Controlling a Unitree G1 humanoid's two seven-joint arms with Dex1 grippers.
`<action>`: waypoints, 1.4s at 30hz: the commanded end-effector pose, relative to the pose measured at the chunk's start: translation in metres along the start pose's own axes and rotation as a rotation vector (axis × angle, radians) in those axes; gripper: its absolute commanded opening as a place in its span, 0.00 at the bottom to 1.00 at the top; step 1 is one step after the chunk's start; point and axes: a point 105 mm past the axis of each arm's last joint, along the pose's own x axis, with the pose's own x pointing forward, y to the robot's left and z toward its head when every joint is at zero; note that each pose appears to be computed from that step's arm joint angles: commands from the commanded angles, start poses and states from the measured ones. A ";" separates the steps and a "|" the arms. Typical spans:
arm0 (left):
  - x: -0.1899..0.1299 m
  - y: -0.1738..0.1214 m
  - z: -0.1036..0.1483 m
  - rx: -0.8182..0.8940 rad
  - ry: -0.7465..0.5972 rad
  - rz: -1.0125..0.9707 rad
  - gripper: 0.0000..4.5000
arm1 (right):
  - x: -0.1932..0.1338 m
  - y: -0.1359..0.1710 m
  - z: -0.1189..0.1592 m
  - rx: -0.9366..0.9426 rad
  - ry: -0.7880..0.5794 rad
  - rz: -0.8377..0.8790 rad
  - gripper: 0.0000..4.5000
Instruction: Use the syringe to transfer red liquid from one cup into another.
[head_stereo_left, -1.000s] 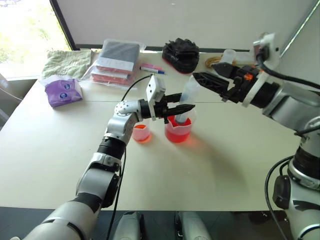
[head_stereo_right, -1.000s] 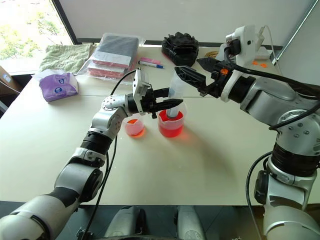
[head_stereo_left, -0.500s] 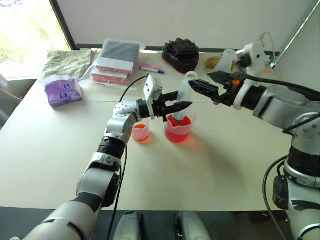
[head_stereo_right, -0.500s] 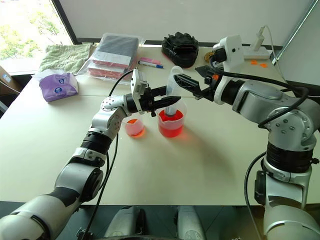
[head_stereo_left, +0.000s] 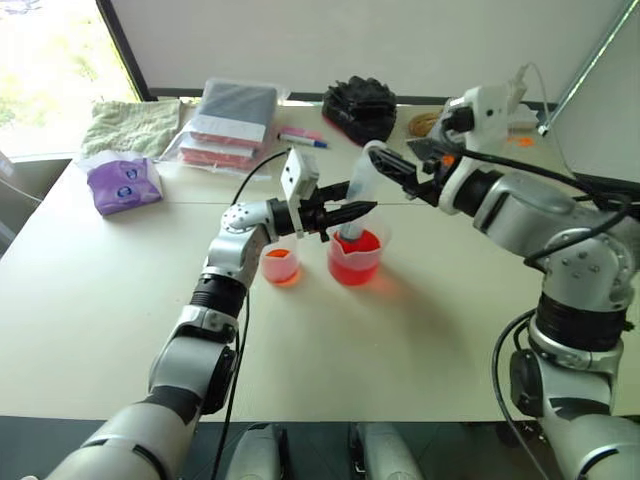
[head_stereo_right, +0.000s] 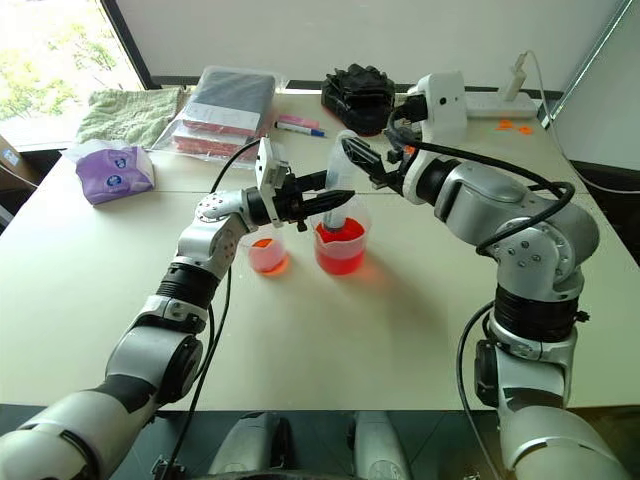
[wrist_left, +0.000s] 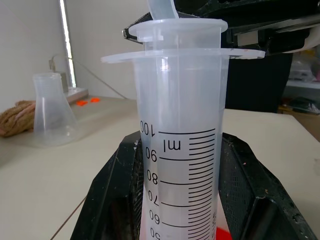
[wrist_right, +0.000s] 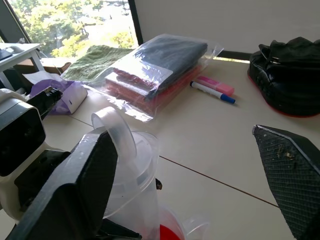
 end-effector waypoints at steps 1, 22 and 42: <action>0.008 -0.008 0.018 0.060 -0.055 -0.054 0.34 | -0.002 -0.002 0.010 -0.013 -0.051 -0.060 0.51; 0.011 -0.021 0.007 0.035 -0.059 -0.079 0.34 | -0.007 0.007 0.039 0.057 -0.193 -0.024 0.00; 0.008 -0.027 0.003 0.018 -0.051 -0.086 0.34 | -0.012 0.000 0.072 0.116 -0.302 -0.017 0.00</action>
